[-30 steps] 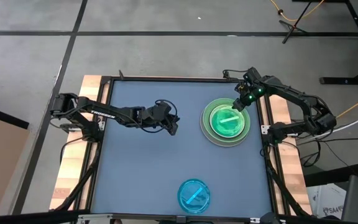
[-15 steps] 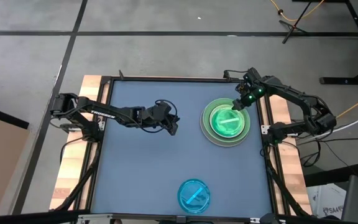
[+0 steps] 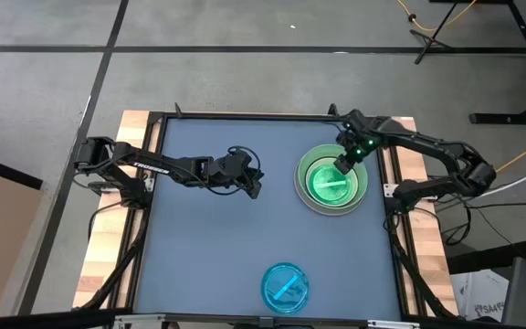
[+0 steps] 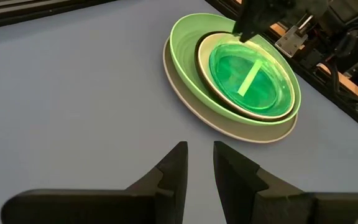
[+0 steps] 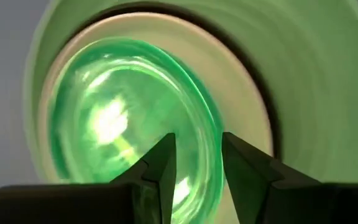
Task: Stack plastic plates
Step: Stack the small light green plate on the small light blue plate, then stack the small light blue plate on the small light green plate
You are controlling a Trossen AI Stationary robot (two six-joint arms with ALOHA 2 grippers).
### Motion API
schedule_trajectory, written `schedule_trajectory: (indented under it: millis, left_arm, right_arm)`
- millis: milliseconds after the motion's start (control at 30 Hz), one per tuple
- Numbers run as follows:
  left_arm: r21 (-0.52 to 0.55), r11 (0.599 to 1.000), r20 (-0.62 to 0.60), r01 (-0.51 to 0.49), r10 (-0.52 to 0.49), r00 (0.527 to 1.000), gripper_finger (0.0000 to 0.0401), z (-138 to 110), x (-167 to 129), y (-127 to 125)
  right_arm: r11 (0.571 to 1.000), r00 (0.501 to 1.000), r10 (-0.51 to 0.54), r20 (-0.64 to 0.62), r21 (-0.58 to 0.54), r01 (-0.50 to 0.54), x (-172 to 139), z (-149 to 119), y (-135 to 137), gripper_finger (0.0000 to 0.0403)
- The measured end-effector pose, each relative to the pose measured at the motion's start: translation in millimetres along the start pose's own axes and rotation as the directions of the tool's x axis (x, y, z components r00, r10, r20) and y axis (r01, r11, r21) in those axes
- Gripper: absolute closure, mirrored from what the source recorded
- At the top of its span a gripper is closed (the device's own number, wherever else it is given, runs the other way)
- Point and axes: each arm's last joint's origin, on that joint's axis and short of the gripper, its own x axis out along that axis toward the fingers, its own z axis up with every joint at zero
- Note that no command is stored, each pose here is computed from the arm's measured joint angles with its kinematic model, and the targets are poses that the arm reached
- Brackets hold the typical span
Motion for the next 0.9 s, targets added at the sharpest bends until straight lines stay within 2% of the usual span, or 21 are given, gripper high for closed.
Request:
schedule_trajectory:
  millis: [133,300,433,600,767,900]
  left_arm:
    - [0.0,1.0,0.0,0.0,0.0,1.0,0.0331,0.0,0.0,0.0]
    - [0.0,1.0,0.0,0.0,0.0,1.0,0.0331,0.0,0.0,0.0]
    - [0.0,1.0,0.0,0.0,0.0,1.0,0.0331,-0.1,0.0,0.0]
    - [0.0,1.0,0.0,0.0,0.0,1.0,0.0331,0.0,0.0,0.0]
    - [0.0,1.0,-0.001,0.0,0.0,1.0,0.0331,-0.1,0.1,0.0]
    - [0.0,1.0,-0.001,0.0,0.0,1.0,0.0331,-0.1,0.1,0.0]
  right_arm:
    - [0.994,0.994,-0.11,0.026,-0.013,0.11,2.5,3.2,4.2,0.0283]
    - [0.993,0.992,-0.113,0.053,-0.02,0.114,2.7,5.9,5.0,0.0283]
    - [0.996,0.994,-0.076,0.081,-0.031,0.079,2.6,8.8,6.1,0.0283]
    - [0.997,0.991,0.04,0.129,-0.067,-0.031,2.5,14.3,10.8,0.0283]
    - [0.981,0.983,0.109,0.15,-0.175,-0.082,7.9,17.8,31.7,0.0283]
    - [0.948,0.975,0.165,0.149,-0.296,-0.115,14.7,17.1,58.5,0.0283]
